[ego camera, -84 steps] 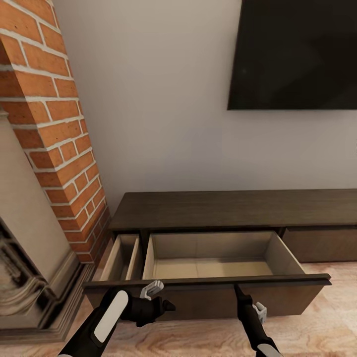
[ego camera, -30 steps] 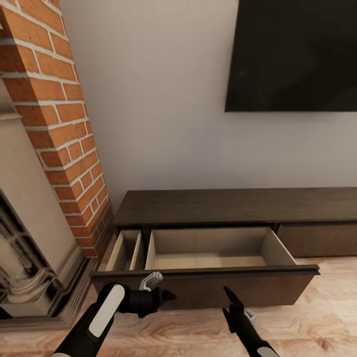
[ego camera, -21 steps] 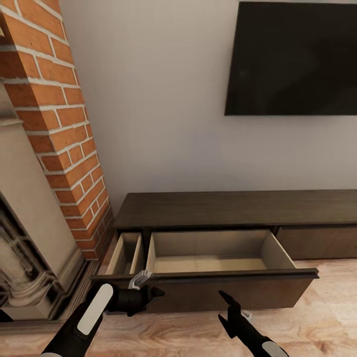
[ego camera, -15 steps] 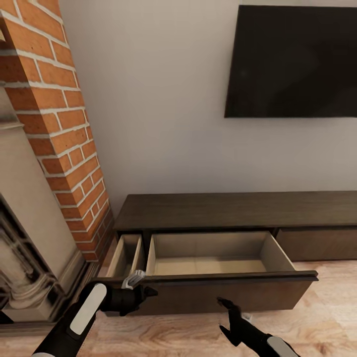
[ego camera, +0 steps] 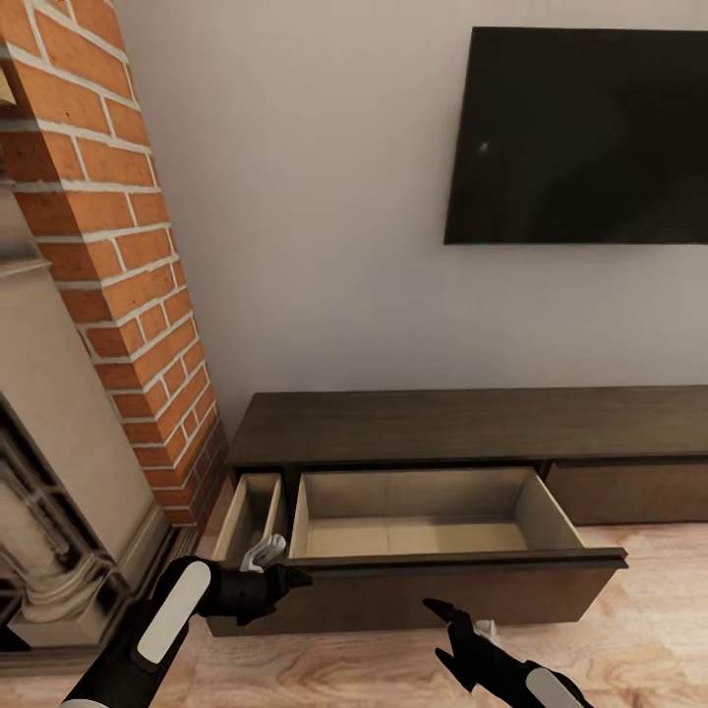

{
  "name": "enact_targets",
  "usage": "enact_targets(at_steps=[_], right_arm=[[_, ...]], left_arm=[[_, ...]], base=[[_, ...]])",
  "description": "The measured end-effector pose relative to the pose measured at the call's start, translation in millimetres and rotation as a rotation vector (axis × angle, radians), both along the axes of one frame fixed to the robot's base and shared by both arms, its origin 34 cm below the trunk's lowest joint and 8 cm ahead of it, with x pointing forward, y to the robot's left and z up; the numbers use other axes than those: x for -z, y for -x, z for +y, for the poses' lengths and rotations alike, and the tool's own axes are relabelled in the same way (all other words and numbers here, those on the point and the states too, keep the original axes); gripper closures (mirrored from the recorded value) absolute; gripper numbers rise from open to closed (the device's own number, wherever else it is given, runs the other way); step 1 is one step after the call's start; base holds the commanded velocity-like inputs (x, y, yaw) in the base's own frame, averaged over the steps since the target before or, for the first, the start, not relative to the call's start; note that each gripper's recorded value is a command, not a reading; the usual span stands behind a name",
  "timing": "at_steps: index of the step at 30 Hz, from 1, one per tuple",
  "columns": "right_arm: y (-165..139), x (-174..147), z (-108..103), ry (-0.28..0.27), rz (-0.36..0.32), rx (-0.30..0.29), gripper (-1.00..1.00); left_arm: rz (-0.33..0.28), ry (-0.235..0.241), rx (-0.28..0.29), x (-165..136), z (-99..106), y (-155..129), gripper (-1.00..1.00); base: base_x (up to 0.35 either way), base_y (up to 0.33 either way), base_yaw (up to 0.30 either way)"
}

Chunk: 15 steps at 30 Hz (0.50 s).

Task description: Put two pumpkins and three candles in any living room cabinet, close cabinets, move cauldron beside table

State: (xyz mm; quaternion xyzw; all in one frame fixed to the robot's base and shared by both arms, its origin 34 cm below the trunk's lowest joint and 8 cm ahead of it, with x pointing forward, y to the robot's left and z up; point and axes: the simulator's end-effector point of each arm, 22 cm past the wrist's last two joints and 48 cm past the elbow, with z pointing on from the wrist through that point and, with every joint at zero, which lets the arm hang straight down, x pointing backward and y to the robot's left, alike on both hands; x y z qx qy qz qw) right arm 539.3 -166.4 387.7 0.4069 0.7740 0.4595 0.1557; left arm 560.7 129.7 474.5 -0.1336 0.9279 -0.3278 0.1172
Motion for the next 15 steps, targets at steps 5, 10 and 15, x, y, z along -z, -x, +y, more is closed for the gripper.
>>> enact_targets(at_steps=[5,10,15], right_arm=[[-13.0,-2.1,-24.2,0.052,-0.031,0.008,-1.00],[-35.4,-14.0,-32.5,0.071,-0.068,0.045,-1.00],[-44.5,-18.8,-38.5,0.077,-0.089,0.082,-1.00]], left_arm=[[-0.024,0.028,-0.015,-8.1,8.6,-2.6,-1.00],[-0.043,0.108,-0.041,-24.4,-7.3,-13.6,-1.00],[-0.041,0.145,-0.053,-28.9,-11.0,-15.1,-1.00]], base=[[0.000,0.000,0.000],[-0.052,0.000,0.000],[-0.231,0.000,0.000]])
